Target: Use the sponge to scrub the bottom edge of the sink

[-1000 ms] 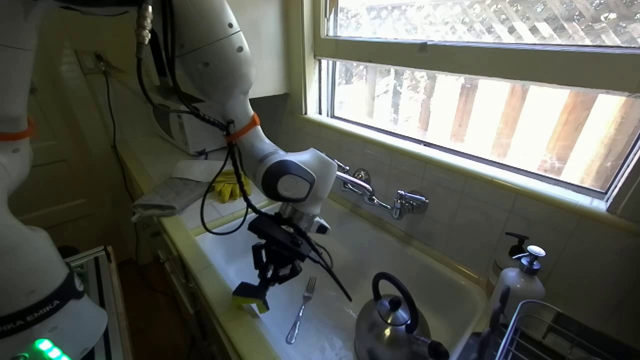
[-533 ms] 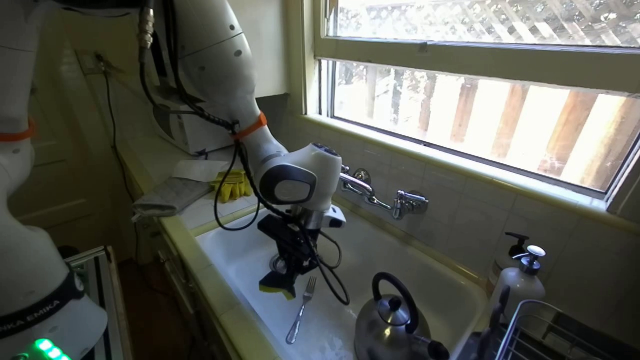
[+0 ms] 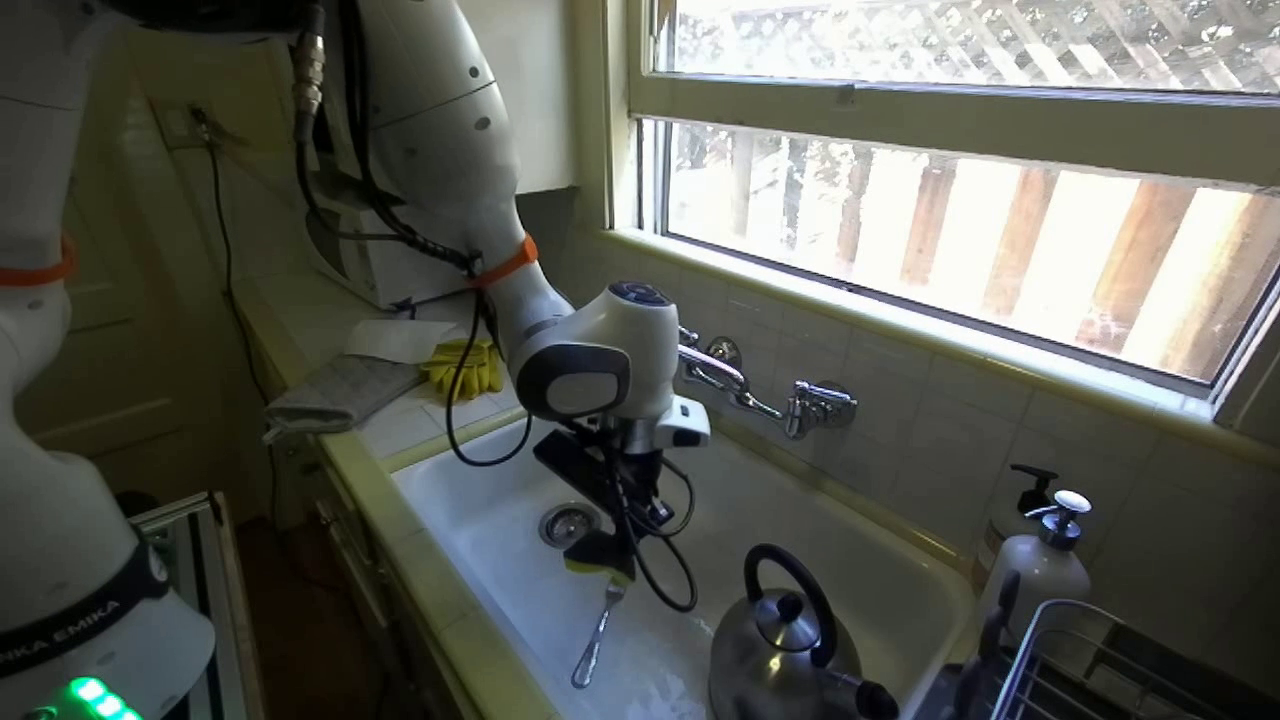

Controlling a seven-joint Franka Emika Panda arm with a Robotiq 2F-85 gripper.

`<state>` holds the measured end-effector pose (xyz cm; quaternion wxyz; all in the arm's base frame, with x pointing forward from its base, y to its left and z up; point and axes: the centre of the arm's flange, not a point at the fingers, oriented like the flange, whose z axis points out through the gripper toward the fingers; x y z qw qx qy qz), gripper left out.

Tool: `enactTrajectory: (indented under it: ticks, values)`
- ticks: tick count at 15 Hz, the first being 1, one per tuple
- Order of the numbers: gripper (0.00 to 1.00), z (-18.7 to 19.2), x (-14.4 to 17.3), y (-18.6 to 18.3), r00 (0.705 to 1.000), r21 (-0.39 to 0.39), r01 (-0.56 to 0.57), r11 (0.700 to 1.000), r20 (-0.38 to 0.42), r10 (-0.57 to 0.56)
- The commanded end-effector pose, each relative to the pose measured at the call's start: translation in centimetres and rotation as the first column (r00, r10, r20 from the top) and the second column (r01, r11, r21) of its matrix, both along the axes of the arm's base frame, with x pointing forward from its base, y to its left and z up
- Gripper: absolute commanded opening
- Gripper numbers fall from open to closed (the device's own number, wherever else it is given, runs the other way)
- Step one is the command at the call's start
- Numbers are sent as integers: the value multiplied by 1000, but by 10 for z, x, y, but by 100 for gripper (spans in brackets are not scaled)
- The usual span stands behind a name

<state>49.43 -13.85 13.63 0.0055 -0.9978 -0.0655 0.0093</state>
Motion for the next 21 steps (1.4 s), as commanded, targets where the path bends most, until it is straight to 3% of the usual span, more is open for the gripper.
enactTrajectory:
  ticks: [1, 3, 9, 11, 15, 20, 21]
  values:
    - [38, -10, 8, 4, 998, 13, 60, 998, 31, -60]
    - [43, -11, 12, 12, 996, 33, 88, 996, 12, -88]
    - [89, -8, 10, 27, 991, 64, 132, 989, 7, -133]
    - [100, -5, 7, 30, 990, 71, 140, 988, 5, -140]
    - [100, -2, -1, 35, 993, 69, 120, 990, -16, -119]
    - [100, -1, -12, 40, 988, 84, 112, 990, -114, -102]
    - [100, -9, -2, 37, 992, 72, 105, 992, -72, -99]
